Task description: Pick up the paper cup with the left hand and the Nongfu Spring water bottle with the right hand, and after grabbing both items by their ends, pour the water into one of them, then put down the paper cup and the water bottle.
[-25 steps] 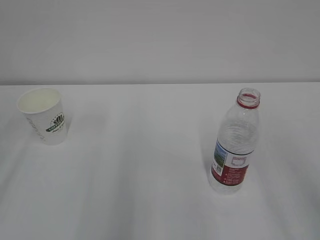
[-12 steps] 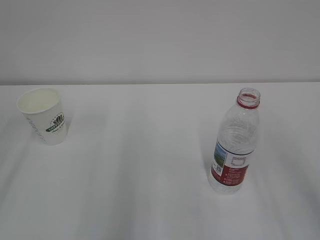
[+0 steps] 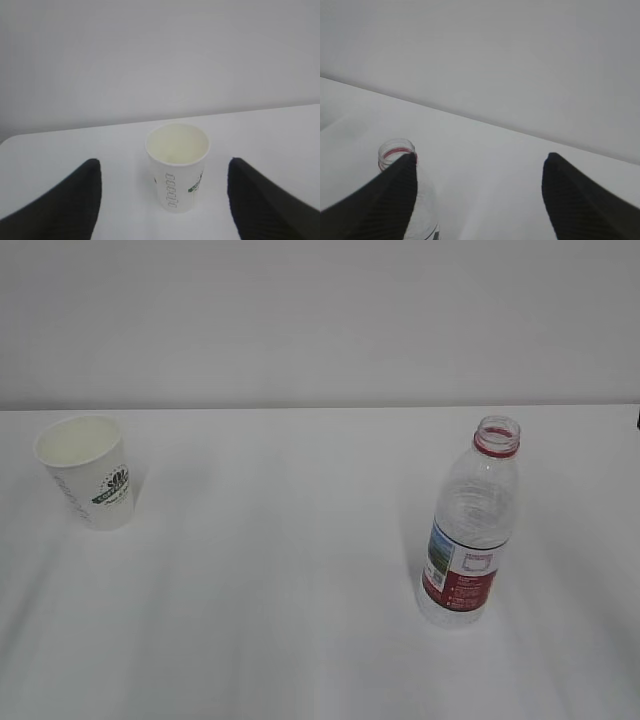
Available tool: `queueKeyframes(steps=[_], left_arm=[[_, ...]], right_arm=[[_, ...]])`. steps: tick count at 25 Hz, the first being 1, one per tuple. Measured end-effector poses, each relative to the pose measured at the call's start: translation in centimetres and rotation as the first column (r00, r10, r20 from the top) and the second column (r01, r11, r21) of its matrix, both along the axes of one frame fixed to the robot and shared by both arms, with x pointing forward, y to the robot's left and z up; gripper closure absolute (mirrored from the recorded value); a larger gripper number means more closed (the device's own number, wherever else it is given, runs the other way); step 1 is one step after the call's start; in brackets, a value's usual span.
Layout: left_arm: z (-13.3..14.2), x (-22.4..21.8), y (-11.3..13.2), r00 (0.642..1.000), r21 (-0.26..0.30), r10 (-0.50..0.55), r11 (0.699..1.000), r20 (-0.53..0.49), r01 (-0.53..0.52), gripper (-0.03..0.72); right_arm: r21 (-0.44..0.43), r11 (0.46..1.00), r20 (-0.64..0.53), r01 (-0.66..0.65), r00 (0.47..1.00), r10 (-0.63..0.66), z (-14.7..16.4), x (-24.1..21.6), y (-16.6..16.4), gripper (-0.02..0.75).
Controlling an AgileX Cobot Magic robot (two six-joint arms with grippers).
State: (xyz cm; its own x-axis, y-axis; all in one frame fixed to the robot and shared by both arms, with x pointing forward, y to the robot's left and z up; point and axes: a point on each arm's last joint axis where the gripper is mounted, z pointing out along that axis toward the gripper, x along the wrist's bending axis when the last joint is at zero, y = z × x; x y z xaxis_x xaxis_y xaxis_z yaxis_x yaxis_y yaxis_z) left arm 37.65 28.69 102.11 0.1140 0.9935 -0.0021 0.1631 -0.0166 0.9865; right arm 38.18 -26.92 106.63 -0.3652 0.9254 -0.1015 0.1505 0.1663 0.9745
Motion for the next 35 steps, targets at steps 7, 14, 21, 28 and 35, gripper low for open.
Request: queueKeyframes(steps=[7,14,21,28,35], left_arm=[[-0.7,-0.3,0.0,1.000,-0.004,-0.006,1.000,0.016,0.006,0.111],[-0.8,-0.3,0.0,1.000,-0.004,-0.006,1.000,0.016,0.006,0.111],[-0.8,-0.3,0.0,1.000,-0.004,-0.006,1.000,0.016,0.006,0.111],[-0.8,-0.3,0.0,1.000,-0.001,-0.008,1.000,0.016,0.008,0.111],[-0.8,-0.3,0.0,1.000,-0.001,-0.008,1.000,0.016,0.008,0.111]], right_arm=[[0.018,1.000,0.005,-0.002,1.000,0.002,-1.0,-0.1,0.0,0.150],[-0.025,1.000,0.007,-0.010,1.000,0.010,-1.7,-0.1,0.0,0.150],[-0.030,1.000,-0.020,-0.008,1.000,0.007,-3.4,-0.4,0.0,0.150],[-0.030,1.000,-0.018,-0.008,1.000,0.007,-3.4,-0.3,0.0,0.150],[-0.030,1.000,-0.017,-0.007,1.000,0.007,-3.4,-0.3,0.0,0.150]])
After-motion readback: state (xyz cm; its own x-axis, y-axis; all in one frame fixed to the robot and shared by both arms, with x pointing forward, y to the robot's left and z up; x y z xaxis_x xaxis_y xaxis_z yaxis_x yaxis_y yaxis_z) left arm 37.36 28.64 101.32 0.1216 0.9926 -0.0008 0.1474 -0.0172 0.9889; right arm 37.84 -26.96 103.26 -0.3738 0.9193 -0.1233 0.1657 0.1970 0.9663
